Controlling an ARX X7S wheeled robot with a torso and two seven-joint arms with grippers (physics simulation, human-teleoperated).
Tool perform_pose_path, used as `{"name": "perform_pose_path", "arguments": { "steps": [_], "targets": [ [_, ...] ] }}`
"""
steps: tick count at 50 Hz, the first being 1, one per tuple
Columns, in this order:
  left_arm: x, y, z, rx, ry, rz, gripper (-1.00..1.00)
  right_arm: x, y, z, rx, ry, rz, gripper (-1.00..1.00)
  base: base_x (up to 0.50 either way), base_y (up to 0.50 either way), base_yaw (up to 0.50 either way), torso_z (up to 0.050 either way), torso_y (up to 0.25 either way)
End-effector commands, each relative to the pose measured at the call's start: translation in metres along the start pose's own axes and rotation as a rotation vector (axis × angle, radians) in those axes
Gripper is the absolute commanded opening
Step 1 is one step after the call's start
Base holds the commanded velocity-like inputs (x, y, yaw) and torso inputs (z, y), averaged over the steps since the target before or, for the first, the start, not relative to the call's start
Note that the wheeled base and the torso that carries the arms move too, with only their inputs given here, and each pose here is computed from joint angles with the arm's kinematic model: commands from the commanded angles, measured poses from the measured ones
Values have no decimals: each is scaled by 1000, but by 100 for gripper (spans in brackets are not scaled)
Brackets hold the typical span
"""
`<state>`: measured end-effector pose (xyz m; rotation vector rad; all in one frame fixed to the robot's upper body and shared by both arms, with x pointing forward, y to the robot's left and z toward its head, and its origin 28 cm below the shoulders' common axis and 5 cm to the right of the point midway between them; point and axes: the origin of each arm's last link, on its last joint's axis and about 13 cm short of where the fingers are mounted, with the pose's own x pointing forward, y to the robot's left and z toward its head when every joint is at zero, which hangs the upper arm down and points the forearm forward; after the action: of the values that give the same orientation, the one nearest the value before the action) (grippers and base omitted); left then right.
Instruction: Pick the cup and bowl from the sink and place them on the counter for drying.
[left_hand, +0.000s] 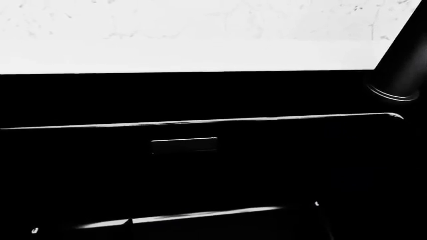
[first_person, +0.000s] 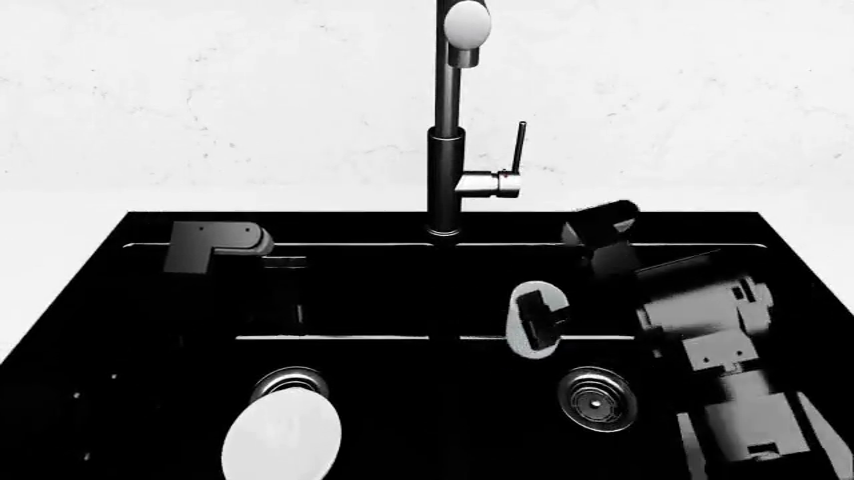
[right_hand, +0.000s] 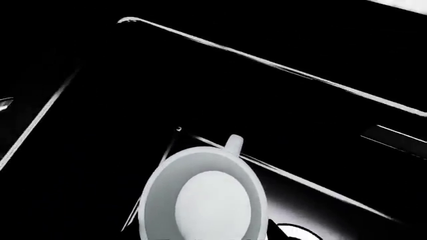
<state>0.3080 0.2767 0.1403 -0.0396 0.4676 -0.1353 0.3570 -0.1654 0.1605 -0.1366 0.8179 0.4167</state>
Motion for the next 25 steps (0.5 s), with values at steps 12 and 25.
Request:
{"name": "perform_pose_path", "arguments": {
  "steps": [12, 25],
  "targets": [
    [4, 2, -4, -12, -3, -5, 100, -86, -16, 10, 14, -5, -37, -100, 0, 0, 0, 0, 0],
    [1, 3, -8, -6, 9, -6, 100, -136, -42, 9, 94, -12, -137, -100, 0, 0, 0, 0, 0]
  ]
}}
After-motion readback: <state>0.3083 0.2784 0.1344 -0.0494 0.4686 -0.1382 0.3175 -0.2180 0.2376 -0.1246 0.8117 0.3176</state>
